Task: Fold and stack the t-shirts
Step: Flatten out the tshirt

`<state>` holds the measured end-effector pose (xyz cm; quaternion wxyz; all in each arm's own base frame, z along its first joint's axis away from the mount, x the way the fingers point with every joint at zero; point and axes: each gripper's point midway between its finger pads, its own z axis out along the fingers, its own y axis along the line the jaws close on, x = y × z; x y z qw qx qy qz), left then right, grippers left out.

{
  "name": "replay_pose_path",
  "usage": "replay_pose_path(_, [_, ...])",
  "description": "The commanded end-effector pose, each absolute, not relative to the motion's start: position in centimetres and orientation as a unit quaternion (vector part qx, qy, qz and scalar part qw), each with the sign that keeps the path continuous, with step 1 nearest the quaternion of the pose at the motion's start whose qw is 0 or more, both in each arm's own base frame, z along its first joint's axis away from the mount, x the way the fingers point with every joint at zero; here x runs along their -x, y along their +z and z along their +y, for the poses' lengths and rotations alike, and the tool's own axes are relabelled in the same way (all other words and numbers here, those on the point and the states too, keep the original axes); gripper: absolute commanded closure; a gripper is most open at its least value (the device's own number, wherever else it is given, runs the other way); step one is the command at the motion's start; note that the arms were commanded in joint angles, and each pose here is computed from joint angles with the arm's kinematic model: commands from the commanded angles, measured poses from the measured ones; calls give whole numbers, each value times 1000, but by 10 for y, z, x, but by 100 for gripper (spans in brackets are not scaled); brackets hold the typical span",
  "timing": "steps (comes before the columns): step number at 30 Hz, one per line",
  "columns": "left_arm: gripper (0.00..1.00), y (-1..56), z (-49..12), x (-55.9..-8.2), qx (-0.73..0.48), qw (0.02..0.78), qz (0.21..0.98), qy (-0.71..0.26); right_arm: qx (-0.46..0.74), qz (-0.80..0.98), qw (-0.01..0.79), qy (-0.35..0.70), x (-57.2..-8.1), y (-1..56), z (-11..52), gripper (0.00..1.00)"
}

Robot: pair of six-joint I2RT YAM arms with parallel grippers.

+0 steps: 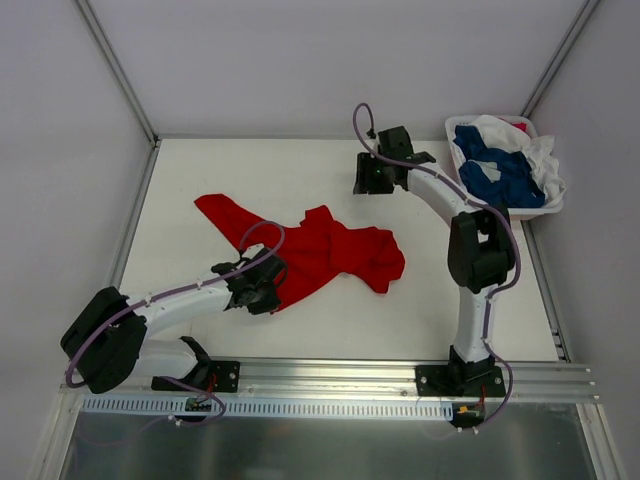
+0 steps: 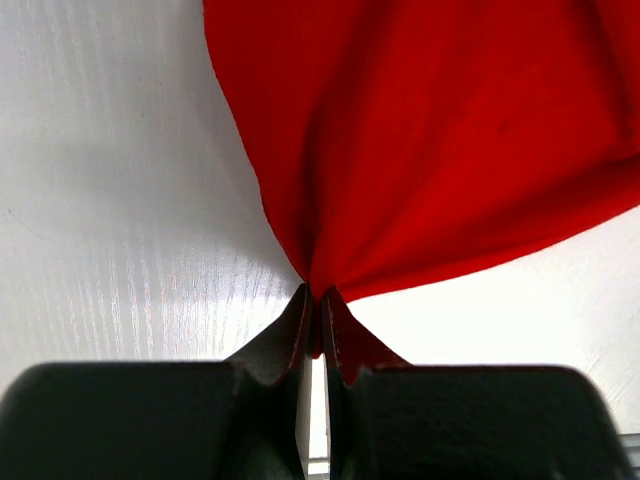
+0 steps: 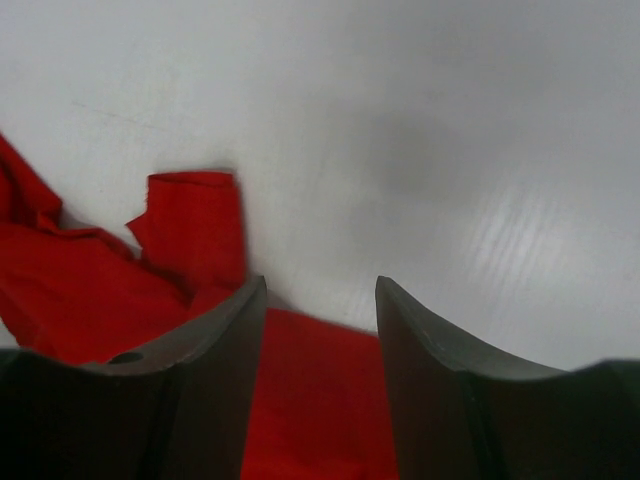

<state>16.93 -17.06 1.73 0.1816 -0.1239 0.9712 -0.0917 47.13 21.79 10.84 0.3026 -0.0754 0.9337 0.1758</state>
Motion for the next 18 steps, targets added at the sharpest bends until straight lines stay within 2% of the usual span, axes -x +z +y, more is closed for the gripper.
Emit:
replay_pose_path(1, [100, 15, -166, -166, 126, 175, 974, -71, 113, 923, 296, 216, -454, 117, 267, 49])
replay_pose_path(12, [100, 13, -168, -166, 123, 173, 975, -66, 137, 925, 234, 266, -422, 79, 313, 50])
replay_pose_path(18, [100, 14, -169, -166, 120, 173, 975, -68, 149, 920, 226, 282, -427, 71, 321, 50])
